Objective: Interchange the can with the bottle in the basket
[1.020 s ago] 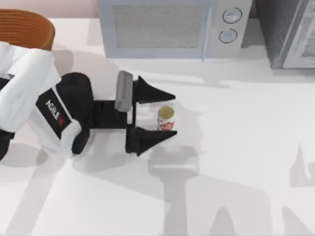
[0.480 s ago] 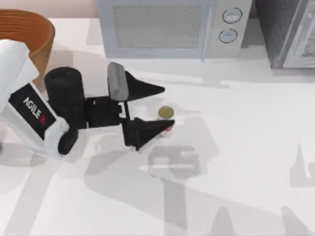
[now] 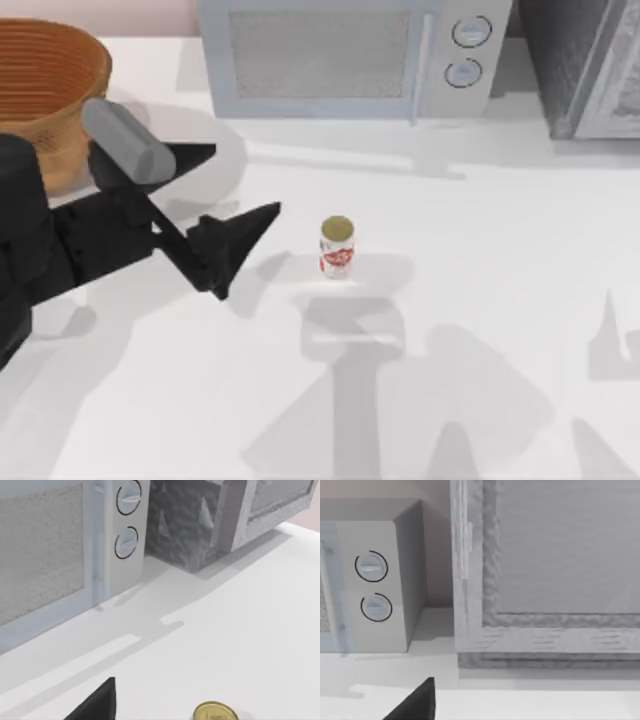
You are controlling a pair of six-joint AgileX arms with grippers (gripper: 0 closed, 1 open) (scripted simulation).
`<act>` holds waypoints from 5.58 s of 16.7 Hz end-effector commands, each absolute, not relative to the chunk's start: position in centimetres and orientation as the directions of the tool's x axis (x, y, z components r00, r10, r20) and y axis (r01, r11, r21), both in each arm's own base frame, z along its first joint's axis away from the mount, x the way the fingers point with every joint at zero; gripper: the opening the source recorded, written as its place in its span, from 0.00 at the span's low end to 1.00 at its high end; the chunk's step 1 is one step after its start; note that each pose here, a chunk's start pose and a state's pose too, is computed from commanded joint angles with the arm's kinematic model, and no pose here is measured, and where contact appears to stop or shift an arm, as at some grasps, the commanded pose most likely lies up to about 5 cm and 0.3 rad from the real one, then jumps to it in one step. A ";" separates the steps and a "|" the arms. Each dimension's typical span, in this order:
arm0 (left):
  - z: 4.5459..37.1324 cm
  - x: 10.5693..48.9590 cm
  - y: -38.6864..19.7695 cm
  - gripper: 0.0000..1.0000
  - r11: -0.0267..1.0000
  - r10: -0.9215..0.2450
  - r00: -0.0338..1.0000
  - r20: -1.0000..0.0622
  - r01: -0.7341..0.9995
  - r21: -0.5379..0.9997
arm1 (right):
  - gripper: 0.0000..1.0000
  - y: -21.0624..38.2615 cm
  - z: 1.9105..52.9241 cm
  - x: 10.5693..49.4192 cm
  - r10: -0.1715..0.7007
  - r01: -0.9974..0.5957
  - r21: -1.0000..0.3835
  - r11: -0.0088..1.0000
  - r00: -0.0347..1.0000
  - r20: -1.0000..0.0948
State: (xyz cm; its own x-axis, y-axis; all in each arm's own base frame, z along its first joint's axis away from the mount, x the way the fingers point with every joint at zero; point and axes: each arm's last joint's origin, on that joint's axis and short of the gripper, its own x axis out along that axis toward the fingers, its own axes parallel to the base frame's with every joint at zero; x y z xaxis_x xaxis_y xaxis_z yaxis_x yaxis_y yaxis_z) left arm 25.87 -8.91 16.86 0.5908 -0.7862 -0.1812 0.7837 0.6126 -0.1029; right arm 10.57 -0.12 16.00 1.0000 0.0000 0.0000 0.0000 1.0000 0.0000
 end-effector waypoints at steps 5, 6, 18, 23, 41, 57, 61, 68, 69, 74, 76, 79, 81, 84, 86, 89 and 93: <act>19.0 17.3 -4.6 1.00 0.844 -0.533 0.833 -0.148 0.536 -0.017 | 1.00 -0.1 16.0 10.6 0.000 0.000 0.000 1.000 1.000 0.000; 18.8 16.0 -3.9 1.00 0.878 -0.475 0.870 -0.133 0.478 -0.005 | 1.00 -0.1 16.0 10.6 0.000 0.000 0.000 1.000 1.000 0.000; 16.0 10.6 -0.1 1.00 1.000 0.000 1.000 0.000 0.000 0.000 | 1.00 -0.1 16.0 10.6 0.000 0.000 0.000 1.000 1.000 0.000; 16.1 10.6 -0.2 1.00 1.000 -0.005 1.000 0.002 0.005 0.001 | 1.00 -0.1 16.0 10.6 0.000 0.000 0.000 1.000 1.000 0.000; 12.2 16.7 4.8 1.00 0.999 -0.014 0.978 -0.207 0.022 0.033 | 1.00 -0.1 16.0 10.6 0.000 0.000 0.000 1.000 1.000 0.000; 8.5 17.4 7.2 1.00 1.000 -0.021 0.959 -0.284 0.021 -0.004 | 1.00 -0.1 16.0 10.6 0.000 0.000 0.000 1.000 1.000 0.000; 7.8 20.2 7.3 1.00 1.000 -0.021 0.957 -0.288 0.020 -0.006 | 1.00 -0.1 16.0 10.6 0.000 0.000 0.000 1.000 1.000 0.000; 6.8 22.8 7.1 1.00 1.000 -0.021 0.958 -0.286 0.020 -0.005 | 1.00 -0.1 16.0 10.6 0.000 0.000 0.000 1.000 1.000 0.000; 6.8 22.8 7.1 1.00 1.000 -0.021 0.958 -0.286 0.020 -0.005 | 1.00 -0.1 16.0 10.6 0.000 0.000 0.000 1.000 1.000 0.000; 6.8 22.8 7.1 0.62 1.000 -0.021 0.958 -0.286 0.020 -0.005 | 1.00 -0.1 16.0 10.6 0.000 0.000 0.000 1.000 1.000 0.000; 6.8 22.8 7.1 0.47 1.000 -0.021 0.958 -0.286 0.020 -0.005 | 1.00 -0.1 16.0 10.6 0.000 0.000 0.000 1.000 1.000 0.000; 6.8 22.8 7.1 0.25 1.000 -0.021 0.958 -0.286 0.020 -0.005 | 1.00 -0.1 16.0 10.6 0.000 0.000 0.000 1.000 1.000 0.000; 6.8 22.8 7.1 0.10 1.000 -0.021 0.958 -0.286 0.020 -0.005 | 1.00 -0.1 16.0 10.6 0.000 0.000 0.000 1.000 1.000 0.000; 6.8 22.8 7.1 0.00 1.000 -0.021 0.958 -0.286 0.020 -0.005 | 1.00 -0.1 16.0 10.6 0.000 0.000 0.000 1.000 1.000 0.000; 6.8 22.8 7.1 0.00 1.000 -0.021 0.958 -0.286 0.020 -0.005 | 1.00 -0.1 16.0 10.6 0.000 0.000 0.000 1.000 1.000 0.000; 6.8 22.8 7.1 0.00 1.000 -0.021 0.958 -0.286 0.020 -0.005 | 1.00 -0.1 16.0 10.6 0.000 0.000 0.000 1.000 1.000 0.000; 6.8 22.9 7.3 0.00 1.000 -0.015 0.957 -0.289 0.013 -0.007 | 1.00 -0.1 16.0 10.6 0.000 0.000 0.000 1.000 1.000 0.000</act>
State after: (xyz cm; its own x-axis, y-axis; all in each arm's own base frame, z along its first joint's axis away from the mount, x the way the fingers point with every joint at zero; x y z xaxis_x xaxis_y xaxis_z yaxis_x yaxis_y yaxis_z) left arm 22.86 7.32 6.83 0.9573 -0.0147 -0.2886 0.0134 0.9999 -0.0066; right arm 10.57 -0.12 16.00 1.0000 0.0000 0.0000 0.0000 1.0000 0.0000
